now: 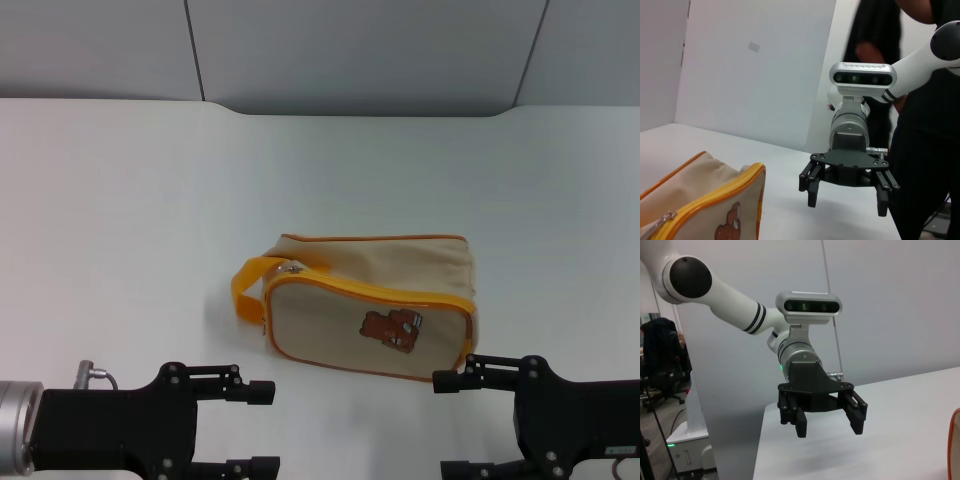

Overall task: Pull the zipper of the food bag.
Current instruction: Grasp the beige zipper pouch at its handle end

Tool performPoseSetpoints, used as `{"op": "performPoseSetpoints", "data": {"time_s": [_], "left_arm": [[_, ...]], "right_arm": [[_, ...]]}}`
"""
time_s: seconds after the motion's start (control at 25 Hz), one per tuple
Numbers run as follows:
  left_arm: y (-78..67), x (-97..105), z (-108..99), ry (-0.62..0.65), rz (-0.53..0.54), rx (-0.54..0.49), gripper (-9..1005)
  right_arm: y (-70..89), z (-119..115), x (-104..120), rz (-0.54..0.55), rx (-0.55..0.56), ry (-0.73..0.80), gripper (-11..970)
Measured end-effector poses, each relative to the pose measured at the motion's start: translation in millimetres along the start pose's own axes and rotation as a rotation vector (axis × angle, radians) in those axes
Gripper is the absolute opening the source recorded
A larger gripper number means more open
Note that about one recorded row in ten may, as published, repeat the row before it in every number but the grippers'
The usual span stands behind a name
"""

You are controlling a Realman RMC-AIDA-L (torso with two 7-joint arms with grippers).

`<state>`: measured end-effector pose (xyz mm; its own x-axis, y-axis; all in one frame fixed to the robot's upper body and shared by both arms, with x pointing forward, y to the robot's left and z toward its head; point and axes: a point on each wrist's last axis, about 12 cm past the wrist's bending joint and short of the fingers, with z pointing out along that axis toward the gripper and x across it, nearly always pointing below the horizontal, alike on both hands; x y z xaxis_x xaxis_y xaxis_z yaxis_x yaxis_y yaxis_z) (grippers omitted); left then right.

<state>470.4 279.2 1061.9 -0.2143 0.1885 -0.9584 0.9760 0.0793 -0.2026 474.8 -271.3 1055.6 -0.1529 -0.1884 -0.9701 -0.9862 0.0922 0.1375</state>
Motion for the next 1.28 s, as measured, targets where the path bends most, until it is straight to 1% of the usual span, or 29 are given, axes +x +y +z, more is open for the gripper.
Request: {"op": "performPoseSetpoints", "data": {"time_s": [0.84, 0.92, 0.96, 1.0, 1.04, 1.16, 1.2, 1.24, 1.28], "left_arm": [[1.4, 0.3, -0.4, 0.004, 0.007, -0.012, 693], [3.8, 0.5, -1.9, -0.002, 0.009, -0.043, 693], [6.6, 0.8, -4.6, -0.012, 0.008, -0.087, 693], [11.4, 2.0, -9.6, -0.035, 0.005, -0.171, 693], [11.4, 2.0, -9.6, -0.035, 0.005, -0.171, 692], [17.1, 6.3, -15.6, -0.065, 0.014, -0.303, 692], [19.7, 10.4, -15.8, -0.062, 0.025, -0.363, 692], [19.7, 10.4, -15.8, -0.062, 0.025, -0.363, 692], [21.8, 12.2, -14.1, -0.053, 0.029, -0.384, 692]], "right_arm": [[-0.7, 0.2, -1.2, -0.004, -0.001, -0.005, 837], [-0.3, -0.1, -0.8, -0.003, 0.001, -0.006, 838], [0.0, -0.3, -0.6, -0.002, 0.002, -0.006, 838], [0.6, -0.8, 0.0, -0.002, 0.004, -0.007, 838], [0.6, -0.8, 0.0, -0.002, 0.004, -0.007, 838], [0.9, -1.3, 0.4, -0.002, 0.006, -0.007, 837], [1.1, -1.5, 0.6, -0.001, 0.006, -0.006, 837], [1.1, -1.5, 0.6, -0.001, 0.006, -0.006, 837], [1.2, -1.6, 0.7, -0.001, 0.007, -0.006, 837]]}}
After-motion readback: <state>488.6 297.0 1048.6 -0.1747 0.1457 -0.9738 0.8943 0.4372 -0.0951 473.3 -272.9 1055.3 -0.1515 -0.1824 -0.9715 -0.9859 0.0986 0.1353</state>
